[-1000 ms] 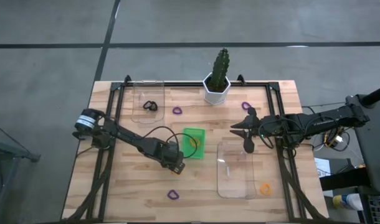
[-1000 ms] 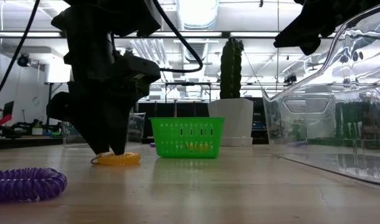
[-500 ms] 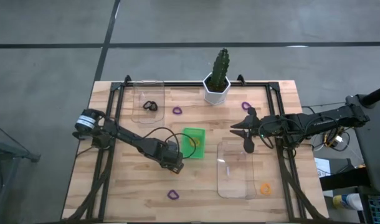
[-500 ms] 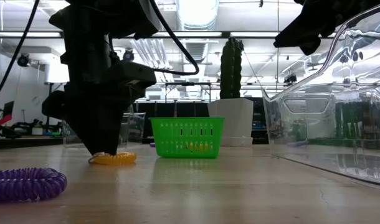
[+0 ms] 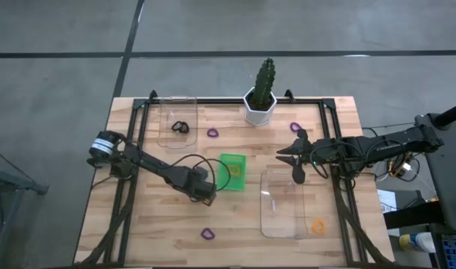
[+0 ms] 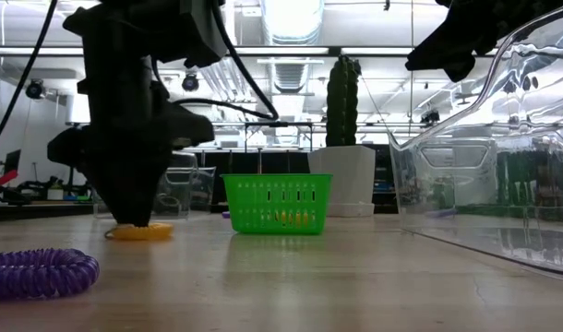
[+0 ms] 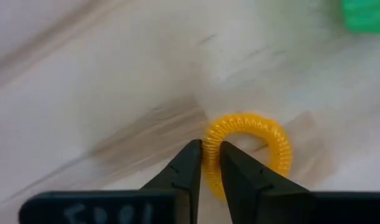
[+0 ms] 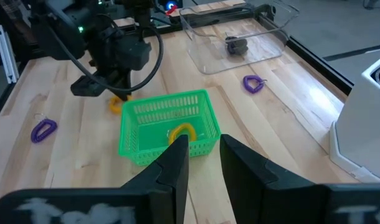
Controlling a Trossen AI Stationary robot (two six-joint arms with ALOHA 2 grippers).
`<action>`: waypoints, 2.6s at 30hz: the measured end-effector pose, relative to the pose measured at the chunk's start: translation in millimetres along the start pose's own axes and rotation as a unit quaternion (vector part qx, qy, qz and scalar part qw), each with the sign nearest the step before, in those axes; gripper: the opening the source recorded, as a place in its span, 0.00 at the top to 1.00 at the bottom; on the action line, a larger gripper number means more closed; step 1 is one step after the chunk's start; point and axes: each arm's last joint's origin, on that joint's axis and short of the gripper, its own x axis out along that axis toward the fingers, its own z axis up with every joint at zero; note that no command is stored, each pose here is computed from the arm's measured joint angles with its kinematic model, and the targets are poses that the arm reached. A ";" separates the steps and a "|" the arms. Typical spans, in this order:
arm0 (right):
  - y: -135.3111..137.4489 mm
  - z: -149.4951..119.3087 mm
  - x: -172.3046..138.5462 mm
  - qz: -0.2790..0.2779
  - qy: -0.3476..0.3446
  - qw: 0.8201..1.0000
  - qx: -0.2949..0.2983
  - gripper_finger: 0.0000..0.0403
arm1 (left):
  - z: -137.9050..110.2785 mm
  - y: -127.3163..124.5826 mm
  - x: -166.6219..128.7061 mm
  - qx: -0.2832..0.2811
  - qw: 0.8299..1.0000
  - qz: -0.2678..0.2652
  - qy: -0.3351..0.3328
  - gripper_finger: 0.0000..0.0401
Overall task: Sort spring keychains
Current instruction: Put the left orange spring keychain into the green bin
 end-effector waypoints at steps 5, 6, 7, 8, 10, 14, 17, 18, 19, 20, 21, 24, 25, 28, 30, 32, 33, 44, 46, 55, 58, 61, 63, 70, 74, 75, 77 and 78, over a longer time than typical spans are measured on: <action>0.0 0.0 0.0 0.000 0.000 1.000 0.000 0.79 | 1.1 2.6 0.4 0.003 1.000 0.012 -0.002 0.92; 0.0 0.0 0.0 0.000 0.000 1.000 0.000 0.79 | 1.1 2.8 0.4 0.004 1.000 0.013 -0.002 0.94; 0.0 0.0 0.0 0.000 0.000 1.000 0.000 0.79 | 1.1 2.9 0.3 0.007 1.000 0.014 -0.003 0.96; 0.0 0.0 0.0 0.000 0.000 1.000 0.000 0.79 | 1.1 3.1 0.3 0.010 1.000 0.014 -0.003 0.97; 0.0 0.0 0.0 0.000 0.000 1.000 0.000 0.79 | 1.3 3.3 -1.1 0.016 1.000 0.013 -0.004 0.98; 0.0 0.0 0.0 0.000 0.000 1.000 0.000 0.79 | 2.4 4.3 -9.7 0.018 1.000 0.002 -0.015 0.99; 0.0 0.0 0.0 0.000 0.000 1.000 0.000 0.79 | 3.6 7.5 -18.5 0.018 0.999 0.000 -0.033 0.99; 0.0 0.0 0.0 0.000 0.000 1.000 0.000 0.79 | 4.0 9.9 -21.1 0.018 0.999 0.005 -0.042 0.99; 0.0 0.0 -0.1 0.000 0.000 1.000 0.000 0.79 | 4.2 14.2 -22.7 0.019 0.999 0.020 -0.047 0.99; 0.0 0.1 0.0 0.000 0.000 1.000 0.000 0.79 | 4.2 17.7 -24.3 0.020 0.998 0.031 -0.050 1.00; 0.0 0.0 0.0 0.000 0.000 1.000 0.000 0.79 | 4.6 18.3 -27.0 0.020 0.998 0.029 -0.053 1.00; 0.0 0.1 0.0 0.000 0.000 1.000 0.000 0.79 | 4.0 21.7 -37.2 0.021 0.998 0.027 -0.052 1.00; 0.0 0.0 0.0 0.000 0.000 1.000 0.000 0.79 | 3.5 23.6 -39.2 0.025 0.998 0.030 -0.049 1.00; 0.0 -0.1 0.0 0.000 0.000 1.000 -0.001 0.79 | 4.6 24.2 -48.6 0.034 0.998 0.006 -0.056 1.00; 0.0 0.0 0.0 0.000 0.000 1.000 0.000 0.79 | 5.4 26.3 -58.7 0.042 0.997 -0.012 -0.064 1.00; 0.0 0.0 0.0 0.000 0.000 1.000 0.000 0.79 | 6.8 27.3 -68.9 0.047 0.995 -0.033 -0.087 1.00; 0.0 0.0 0.0 0.000 0.000 1.000 0.000 0.79 | 7.7 28.6 -74.7 0.049 0.993 -0.043 -0.101 1.00; 0.0 0.0 0.0 0.000 0.000 1.000 -0.002 0.79 | 21.0 23.0 -154.6 0.188 0.897 -0.257 -0.307 1.00; 0.0 0.0 0.0 0.000 0.000 1.000 -0.002 0.79 | 22.3 18.8 -165.1 0.221 0.868 -0.293 -0.334 1.00; 0.0 0.0 0.0 0.000 0.000 1.000 -0.002 0.79 | 22.5 2.2 -177.0 0.299 0.778 -0.407 -0.373 1.00; 0.0 0.0 0.0 0.000 0.000 1.000 -0.002 0.79 | 20.7 1.5 -171.3 0.300 0.759 -0.440 -0.376 1.00; 0.0 0.0 0.0 0.000 0.000 1.000 -0.002 0.79 | 19.3 2.3 -164.9 0.295 0.747 -0.459 -0.380 1.00; 0.0 0.0 0.0 0.000 0.000 1.000 -0.002 0.79 | 19.7 3.2 -161.6 0.283 0.747 -0.467 -0.380 1.00; 0.0 0.0 0.0 0.000 0.000 1.000 -0.001 0.79 | 31.9 17.8 -138.9 0.103 0.867 -0.374 -0.312 1.00; 0.0 0.0 0.0 0.000 0.000 1.000 -0.002 0.79 | 36.2 22.0 -134.5 0.050 0.909 -0.297 -0.287 1.00; 0.0 0.1 0.0 0.000 0.000 1.000 -0.002 0.79 | 37.9 20.5 -133.7 0.048 0.916 -0.279 -0.285 1.00; -0.1 0.1 0.0 -0.001 0.000 1.000 -0.002 0.79 | 41.5 13.7 -133.7 0.049 0.923 -0.256 -0.282 1.00; -0.1 0.1 0.0 -0.001 0.000 1.000 -0.002 0.79 | 44.4 9.2 -133.7 0.053 0.926 -0.246 -0.280 1.00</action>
